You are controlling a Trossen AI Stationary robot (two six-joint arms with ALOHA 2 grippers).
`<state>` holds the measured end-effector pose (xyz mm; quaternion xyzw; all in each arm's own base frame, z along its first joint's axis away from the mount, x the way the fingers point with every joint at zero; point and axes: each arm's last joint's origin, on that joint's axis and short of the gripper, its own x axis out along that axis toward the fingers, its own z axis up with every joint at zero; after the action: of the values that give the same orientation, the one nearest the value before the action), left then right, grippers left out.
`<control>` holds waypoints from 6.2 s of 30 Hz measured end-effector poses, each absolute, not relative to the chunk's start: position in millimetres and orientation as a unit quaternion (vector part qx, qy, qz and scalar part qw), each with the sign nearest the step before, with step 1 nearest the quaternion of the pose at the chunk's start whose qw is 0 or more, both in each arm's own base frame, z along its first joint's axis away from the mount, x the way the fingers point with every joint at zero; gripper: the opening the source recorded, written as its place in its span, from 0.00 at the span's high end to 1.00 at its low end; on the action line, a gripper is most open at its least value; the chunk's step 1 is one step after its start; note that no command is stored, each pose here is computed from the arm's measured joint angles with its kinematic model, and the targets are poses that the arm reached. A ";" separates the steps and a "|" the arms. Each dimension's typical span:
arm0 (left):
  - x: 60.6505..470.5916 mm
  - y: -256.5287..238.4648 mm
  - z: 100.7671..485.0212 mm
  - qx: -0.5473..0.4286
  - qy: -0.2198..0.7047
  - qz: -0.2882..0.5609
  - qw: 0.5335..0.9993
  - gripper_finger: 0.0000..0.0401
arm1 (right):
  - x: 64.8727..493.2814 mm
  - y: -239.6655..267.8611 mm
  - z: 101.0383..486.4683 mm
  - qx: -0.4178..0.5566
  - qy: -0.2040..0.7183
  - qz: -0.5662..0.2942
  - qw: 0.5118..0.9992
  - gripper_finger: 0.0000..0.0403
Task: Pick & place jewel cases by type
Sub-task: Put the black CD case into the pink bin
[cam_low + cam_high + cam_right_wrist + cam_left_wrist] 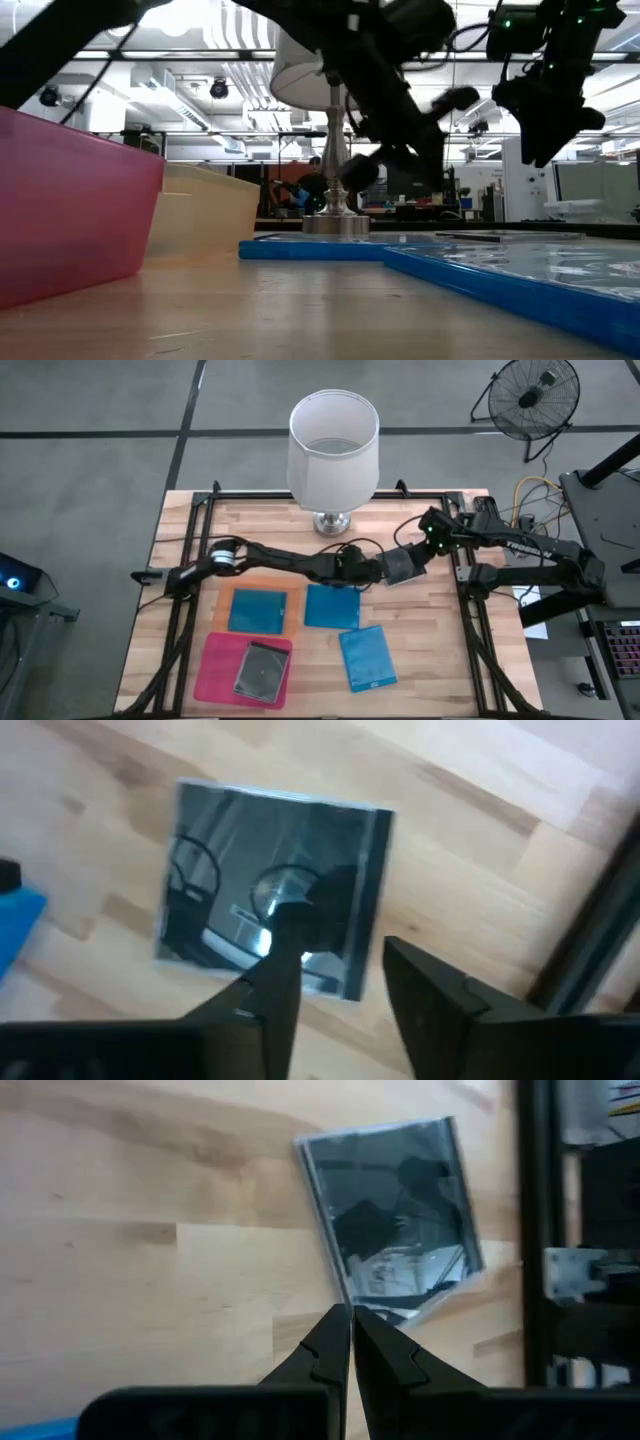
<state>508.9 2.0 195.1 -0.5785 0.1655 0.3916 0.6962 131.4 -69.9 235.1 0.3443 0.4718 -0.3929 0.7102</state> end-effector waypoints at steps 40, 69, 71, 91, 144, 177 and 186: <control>514.0 51.6 150.9 -0.636 0.222 0.404 0.619 1.00 | 122.8 -98.8 176.8 0.413 0.432 -0.393 0.699 0.31; 518.0 47.7 152.4 -0.643 0.243 0.361 0.630 1.00 | 111.7 -96.3 131.4 0.480 0.369 -0.383 0.698 0.14; 518.1 46.2 152.4 -0.643 0.244 0.360 0.630 1.00 | 110.8 -95.3 129.0 0.484 0.368 -0.382 0.696 0.14; 521.0 41.6 138.2 -0.657 0.225 0.383 0.608 1.00 | 116.1 -94.6 135.8 0.527 0.361 -0.345 0.688 0.14; 522.2 42.9 137.3 -0.654 0.226 0.375 0.618 1.00 | 127.2 -81.5 132.7 0.517 0.347 -0.365 0.692 0.15; 521.2 42.6 136.2 -0.644 0.234 0.375 0.624 1.00 | 128.3 -68.2 160.2 0.547 0.292 -0.320 0.716 0.15; 521.2 42.6 136.2 -0.644 0.234 0.375 0.624 1.00 | 122.0 -64.2 170.5 0.556 0.261 -0.309 0.726 0.15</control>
<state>521.2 42.6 136.2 -0.6440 0.2344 0.3753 0.6240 122.0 -64.2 170.5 0.5563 0.2609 -0.3091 0.7259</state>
